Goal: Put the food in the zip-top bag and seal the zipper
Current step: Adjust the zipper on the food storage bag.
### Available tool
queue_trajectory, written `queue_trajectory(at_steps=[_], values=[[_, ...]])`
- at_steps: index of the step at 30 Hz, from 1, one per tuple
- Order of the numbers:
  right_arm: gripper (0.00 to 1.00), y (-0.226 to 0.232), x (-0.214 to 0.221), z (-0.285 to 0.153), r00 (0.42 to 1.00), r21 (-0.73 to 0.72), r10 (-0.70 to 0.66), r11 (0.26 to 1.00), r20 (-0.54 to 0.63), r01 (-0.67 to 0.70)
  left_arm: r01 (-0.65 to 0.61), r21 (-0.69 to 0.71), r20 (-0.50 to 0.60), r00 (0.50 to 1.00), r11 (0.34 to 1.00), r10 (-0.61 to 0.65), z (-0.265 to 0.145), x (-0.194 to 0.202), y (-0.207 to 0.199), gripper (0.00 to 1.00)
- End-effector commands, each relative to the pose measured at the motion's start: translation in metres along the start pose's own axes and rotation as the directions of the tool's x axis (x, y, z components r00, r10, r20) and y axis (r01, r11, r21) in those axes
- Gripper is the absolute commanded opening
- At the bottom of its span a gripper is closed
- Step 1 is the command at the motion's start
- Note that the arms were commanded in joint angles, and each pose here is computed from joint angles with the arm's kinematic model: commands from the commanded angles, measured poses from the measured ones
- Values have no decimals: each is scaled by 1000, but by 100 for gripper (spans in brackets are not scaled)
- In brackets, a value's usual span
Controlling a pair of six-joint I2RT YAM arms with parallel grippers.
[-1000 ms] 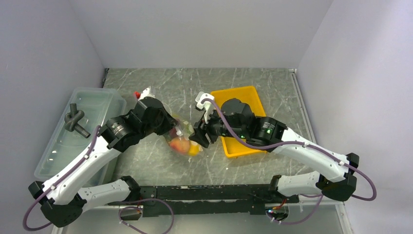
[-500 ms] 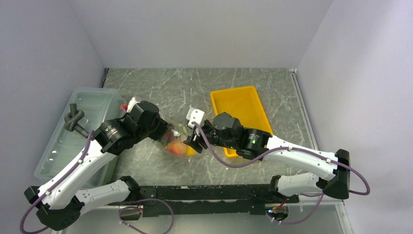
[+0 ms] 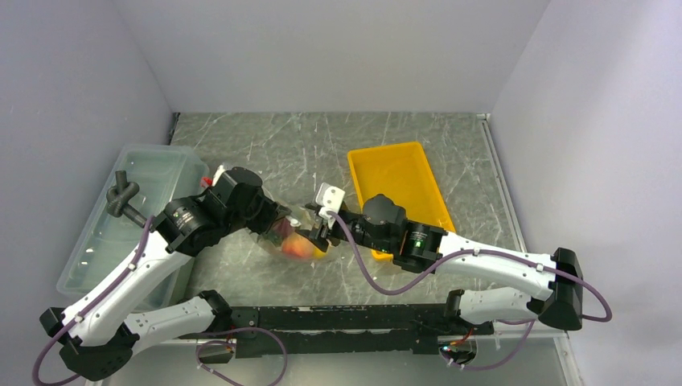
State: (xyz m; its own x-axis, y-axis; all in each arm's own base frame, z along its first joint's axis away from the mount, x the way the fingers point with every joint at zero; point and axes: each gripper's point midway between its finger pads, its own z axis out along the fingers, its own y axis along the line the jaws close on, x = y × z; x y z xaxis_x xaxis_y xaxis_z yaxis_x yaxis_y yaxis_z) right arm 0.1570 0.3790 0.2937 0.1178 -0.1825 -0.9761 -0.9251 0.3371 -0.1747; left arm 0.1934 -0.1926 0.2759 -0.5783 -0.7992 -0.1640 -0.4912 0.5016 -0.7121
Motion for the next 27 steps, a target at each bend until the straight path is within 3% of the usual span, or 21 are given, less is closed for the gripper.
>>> queue_trajectory(at_steps=[1, 13, 15, 18, 22, 27], values=[[62, -6, -29, 4, 993, 28, -15, 1000, 118, 12, 46, 71, -33, 998, 996, -44, -7, 3, -19, 0], [62, 1, -10, 7, 997, 13, -15, 1000, 79, 14, 52, 89, -31, 998, 995, -49, -15, 1, -22, 0], [43, 20, -9, 8, 986, -102, -127, 985, 109, 138, 53, 90, -36, 998, 995, -50, -15, 2, -23, 0], [41, 18, -5, 11, 983, -79, -149, 984, 102, 158, 52, 93, -53, 998, 994, -47, -14, 6, -25, 0], [31, 15, -7, 14, 980, -54, -164, 984, 111, 171, 48, 92, -68, 997, 995, -42, -12, 9, -26, 0], [30, 7, -8, 18, 976, -17, -188, 981, 105, 191, 46, 96, -82, 996, 994, -38, -11, 12, -26, 0]])
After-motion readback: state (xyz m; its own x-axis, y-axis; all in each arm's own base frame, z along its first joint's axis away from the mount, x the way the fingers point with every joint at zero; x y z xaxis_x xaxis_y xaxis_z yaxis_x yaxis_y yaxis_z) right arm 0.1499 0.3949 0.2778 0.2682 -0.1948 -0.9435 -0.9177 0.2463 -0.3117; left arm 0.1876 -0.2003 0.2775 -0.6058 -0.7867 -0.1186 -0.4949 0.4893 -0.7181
